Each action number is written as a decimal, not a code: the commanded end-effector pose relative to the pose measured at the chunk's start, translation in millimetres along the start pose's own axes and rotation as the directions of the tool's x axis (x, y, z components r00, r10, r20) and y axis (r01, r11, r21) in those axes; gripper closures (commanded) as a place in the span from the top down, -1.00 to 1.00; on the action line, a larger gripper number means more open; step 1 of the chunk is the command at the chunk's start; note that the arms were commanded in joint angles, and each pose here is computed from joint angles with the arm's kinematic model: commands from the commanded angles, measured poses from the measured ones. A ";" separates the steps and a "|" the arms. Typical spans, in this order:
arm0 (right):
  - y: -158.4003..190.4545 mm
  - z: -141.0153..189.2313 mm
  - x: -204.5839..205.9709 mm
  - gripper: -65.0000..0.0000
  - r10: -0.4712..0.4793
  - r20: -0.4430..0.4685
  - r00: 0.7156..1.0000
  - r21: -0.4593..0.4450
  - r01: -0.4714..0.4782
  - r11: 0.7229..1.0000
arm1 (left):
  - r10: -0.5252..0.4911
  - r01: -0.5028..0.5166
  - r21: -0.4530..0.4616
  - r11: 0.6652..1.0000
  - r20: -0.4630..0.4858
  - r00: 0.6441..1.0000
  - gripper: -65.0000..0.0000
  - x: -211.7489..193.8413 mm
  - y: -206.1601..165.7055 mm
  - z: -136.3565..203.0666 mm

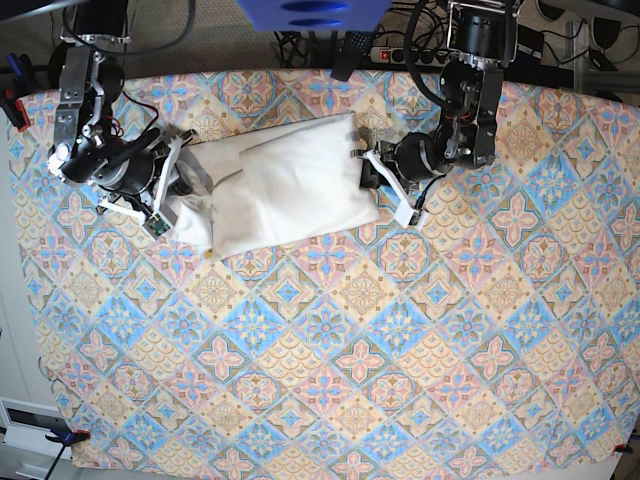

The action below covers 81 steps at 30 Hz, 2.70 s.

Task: Fold the T-shirt properly
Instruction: 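Grasp both ends of the folded bundle with both grippers, then fold the bundle over with both grippers, pressing it into a square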

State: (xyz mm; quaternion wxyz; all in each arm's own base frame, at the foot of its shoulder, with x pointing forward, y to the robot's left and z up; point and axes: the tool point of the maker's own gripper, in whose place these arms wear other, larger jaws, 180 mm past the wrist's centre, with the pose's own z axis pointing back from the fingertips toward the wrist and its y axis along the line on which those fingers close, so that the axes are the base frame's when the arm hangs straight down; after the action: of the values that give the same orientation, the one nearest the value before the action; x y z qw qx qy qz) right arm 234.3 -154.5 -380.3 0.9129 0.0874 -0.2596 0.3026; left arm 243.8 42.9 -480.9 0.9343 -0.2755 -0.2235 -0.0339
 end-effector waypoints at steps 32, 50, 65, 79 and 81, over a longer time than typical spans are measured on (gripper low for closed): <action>85.3 -43.1 134.5 0.02 0.185 0.236 0.954 0.217 -0.238 0.947 | -0.078 0.079 -0.057 0.995 0.016 0.997 -0.98 2.8 -33.8 -21.3; -34.9 -23.9 105.5 -0.39 -0.008 0.257 0.966 -0.008 0.011 1.000 | -0.140 0.142 -0.039 0.989 0.040 0.989 -0.98 -7.0 -29.0 10.3; 39.3 -83.1 84.4 -0.73 0.256 0.098 0.962 0.086 -0.265 0.960 | -0.141 0.143 -0.045 0.989 0.042 0.989 -0.98 -12.5 -33.2 14.0; 126.7 -90.3 136.9 -0.72 0.367 0.230 0.901 0.202 -0.413 0.888 | -0.124 0.125 -0.046 0.991 0.023 0.992 -0.98 -28.4 -32.5 17.1; 127.7 -92.7 150.3 -0.72 0.360 0.245 0.900 0.203 -0.411 0.889 | -0.126 0.127 -0.049 0.991 0.026 0.992 -0.98 -34.5 -36.3 23.8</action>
State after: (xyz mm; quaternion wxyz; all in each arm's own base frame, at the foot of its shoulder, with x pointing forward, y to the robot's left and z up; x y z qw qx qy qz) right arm 286.1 49.7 -395.2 0.7930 0.1776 -0.2950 0.5026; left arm 189.6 24.8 -469.0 0.9271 -0.2775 -0.2336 -0.0949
